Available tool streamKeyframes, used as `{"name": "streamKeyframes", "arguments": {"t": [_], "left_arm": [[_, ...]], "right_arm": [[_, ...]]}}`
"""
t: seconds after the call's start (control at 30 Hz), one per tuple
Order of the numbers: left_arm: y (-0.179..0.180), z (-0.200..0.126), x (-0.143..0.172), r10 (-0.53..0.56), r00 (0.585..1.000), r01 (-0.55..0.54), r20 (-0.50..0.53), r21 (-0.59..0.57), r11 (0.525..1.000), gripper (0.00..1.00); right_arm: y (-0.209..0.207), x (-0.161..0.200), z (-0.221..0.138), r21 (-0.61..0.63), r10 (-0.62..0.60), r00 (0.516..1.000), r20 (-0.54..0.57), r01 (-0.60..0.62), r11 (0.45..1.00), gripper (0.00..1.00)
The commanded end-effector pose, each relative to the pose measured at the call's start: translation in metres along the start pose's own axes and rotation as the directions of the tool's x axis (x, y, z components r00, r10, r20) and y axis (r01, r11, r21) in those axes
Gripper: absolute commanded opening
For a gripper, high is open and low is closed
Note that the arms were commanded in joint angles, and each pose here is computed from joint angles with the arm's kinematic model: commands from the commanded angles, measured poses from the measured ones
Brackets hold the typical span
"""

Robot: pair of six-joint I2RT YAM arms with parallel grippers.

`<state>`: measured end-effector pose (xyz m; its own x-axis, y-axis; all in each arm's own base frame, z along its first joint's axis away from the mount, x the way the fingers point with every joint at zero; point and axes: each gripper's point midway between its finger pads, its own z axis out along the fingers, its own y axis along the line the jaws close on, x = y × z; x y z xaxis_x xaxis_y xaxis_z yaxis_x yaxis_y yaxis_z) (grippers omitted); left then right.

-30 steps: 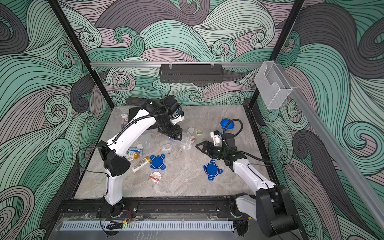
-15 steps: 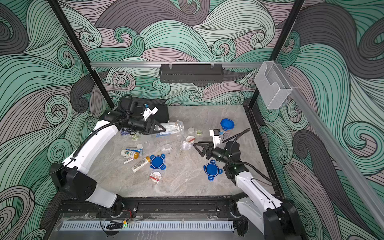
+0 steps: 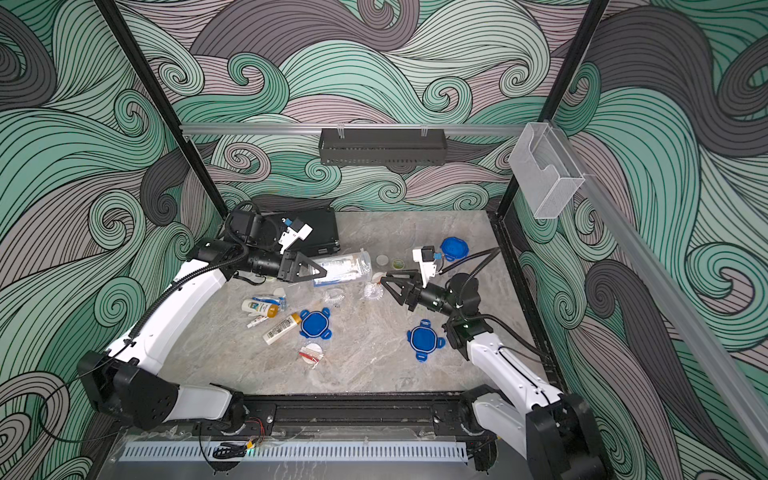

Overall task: Take out toiletry kits
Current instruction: 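Pour the toiletry kits out of the container.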

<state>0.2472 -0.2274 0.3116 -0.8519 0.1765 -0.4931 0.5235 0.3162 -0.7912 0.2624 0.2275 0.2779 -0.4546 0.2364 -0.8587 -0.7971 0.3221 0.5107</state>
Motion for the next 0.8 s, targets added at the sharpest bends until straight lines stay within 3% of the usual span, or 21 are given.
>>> {"name": "streamKeyframes", "arguments": {"t": [0.0,0.3,0.4,0.67,0.77], "left_arm": [[-0.021,-0.007,-0.006,0.110,0.993,-0.113,0.037,0.082,0.990,0.18],[-0.018,-0.004,-0.005,0.130,0.991,-0.134,0.040,0.091,0.987,0.18],[-0.021,-0.004,-0.004,0.137,0.990,-0.141,0.040,0.105,0.984,0.18],[-0.020,-0.005,-0.001,0.139,0.989,-0.143,0.045,0.091,0.986,0.17],[-0.022,-0.007,0.002,0.149,0.987,-0.153,0.056,0.084,0.985,0.17]], "right_arm": [[0.025,-0.012,0.006,-0.124,0.029,0.999,-0.020,-0.031,0.992,0.48],[0.046,-0.009,0.014,-0.220,0.168,0.979,-0.115,-0.190,0.957,0.51],[0.043,-0.009,0.017,-0.211,0.190,0.973,-0.130,-0.214,0.954,0.47],[0.053,-0.025,0.017,-0.239,0.194,0.975,-0.105,-0.214,0.947,0.46],[0.049,-0.033,0.015,-0.217,0.230,0.970,-0.084,-0.243,0.945,0.52]]}}
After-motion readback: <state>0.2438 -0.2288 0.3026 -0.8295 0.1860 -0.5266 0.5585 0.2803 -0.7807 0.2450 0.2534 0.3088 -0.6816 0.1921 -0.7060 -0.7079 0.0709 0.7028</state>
